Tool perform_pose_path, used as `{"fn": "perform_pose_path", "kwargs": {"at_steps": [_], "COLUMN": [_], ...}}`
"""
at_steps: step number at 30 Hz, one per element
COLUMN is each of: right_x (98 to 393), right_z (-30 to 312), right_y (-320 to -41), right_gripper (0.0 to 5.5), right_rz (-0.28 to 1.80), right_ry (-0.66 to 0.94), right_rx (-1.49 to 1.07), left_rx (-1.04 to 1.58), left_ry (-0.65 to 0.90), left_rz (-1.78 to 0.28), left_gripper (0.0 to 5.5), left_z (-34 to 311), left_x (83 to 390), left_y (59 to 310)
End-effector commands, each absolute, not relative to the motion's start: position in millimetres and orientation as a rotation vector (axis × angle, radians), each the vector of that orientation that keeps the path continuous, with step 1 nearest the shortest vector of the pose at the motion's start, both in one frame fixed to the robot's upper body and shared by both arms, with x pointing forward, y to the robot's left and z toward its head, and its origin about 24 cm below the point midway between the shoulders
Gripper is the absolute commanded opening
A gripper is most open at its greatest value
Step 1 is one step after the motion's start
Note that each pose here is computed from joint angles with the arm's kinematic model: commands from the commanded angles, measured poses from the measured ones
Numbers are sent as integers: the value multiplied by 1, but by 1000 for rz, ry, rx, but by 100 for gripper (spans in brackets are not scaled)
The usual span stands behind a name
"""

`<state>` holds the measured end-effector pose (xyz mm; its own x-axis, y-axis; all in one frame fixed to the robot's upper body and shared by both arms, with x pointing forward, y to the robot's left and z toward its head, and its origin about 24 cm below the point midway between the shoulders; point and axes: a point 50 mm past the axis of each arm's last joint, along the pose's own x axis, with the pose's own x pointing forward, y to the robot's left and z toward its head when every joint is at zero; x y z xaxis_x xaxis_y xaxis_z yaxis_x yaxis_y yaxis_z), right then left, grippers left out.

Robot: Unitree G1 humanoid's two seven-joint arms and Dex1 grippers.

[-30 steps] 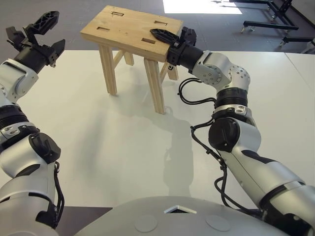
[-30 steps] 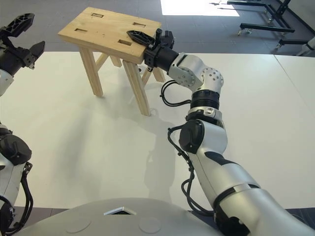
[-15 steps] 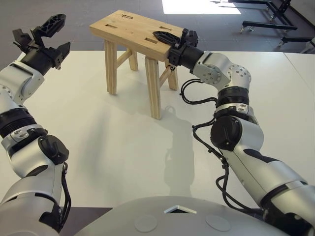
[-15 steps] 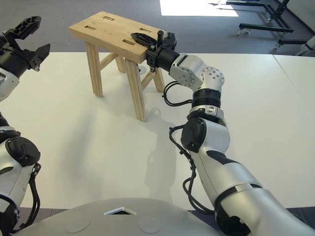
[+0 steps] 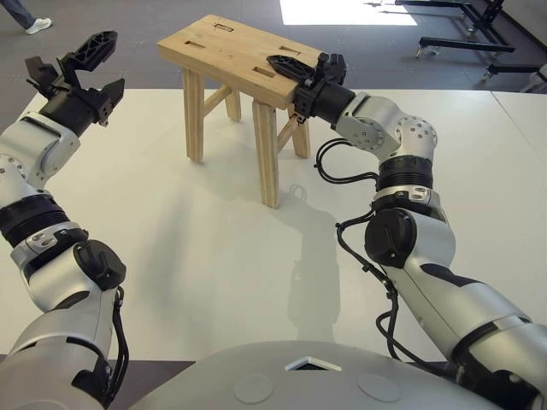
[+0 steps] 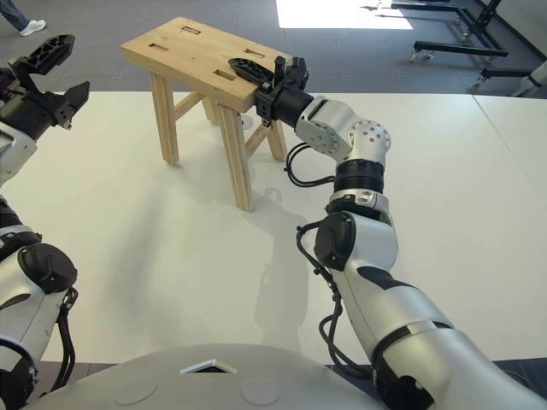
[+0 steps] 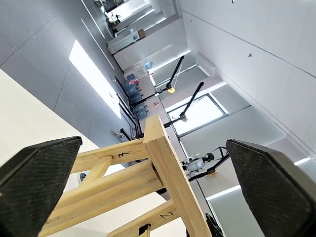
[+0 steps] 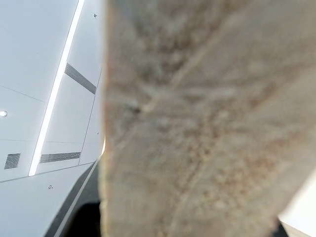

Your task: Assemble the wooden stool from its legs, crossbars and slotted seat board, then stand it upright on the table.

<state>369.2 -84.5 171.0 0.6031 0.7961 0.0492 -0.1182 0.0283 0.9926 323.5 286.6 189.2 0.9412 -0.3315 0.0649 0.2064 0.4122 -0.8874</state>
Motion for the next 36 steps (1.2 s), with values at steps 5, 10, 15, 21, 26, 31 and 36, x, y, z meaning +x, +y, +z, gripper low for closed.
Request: {"fn": "perform_pose_path", "kwargs": {"at_steps": [5,10,15,21,26,31,36], "right_x": [360,359,359,357,361,363,366], "right_z": [124,121,116,121,137,144,155], "right_y": [-78,-78,-81,-89,-92,-95,-97], "right_gripper": [204,303,399,524,538,538,538], "right_rz": [642,628,609,635,683,698,725], "right_ry": [815,799,812,795,762,739,713], "right_rx": [1273,1247,1257,1293,1295,1314,1361], "left_rx": [-1092,-1093,-1094,-1102,-1112,-1115,-1115], "left_ry": [156,159,160,170,171,175,177], "left_rz": [-337,-338,-340,-330,-310,-313,-311], "left_gripper": [540,540,540,540,540,540,540], "left_z": [182,181,180,174,168,167,166], "left_x": [323,323,322,321,319,320,320], "left_y": [283,280,276,276,280,280,281]}}
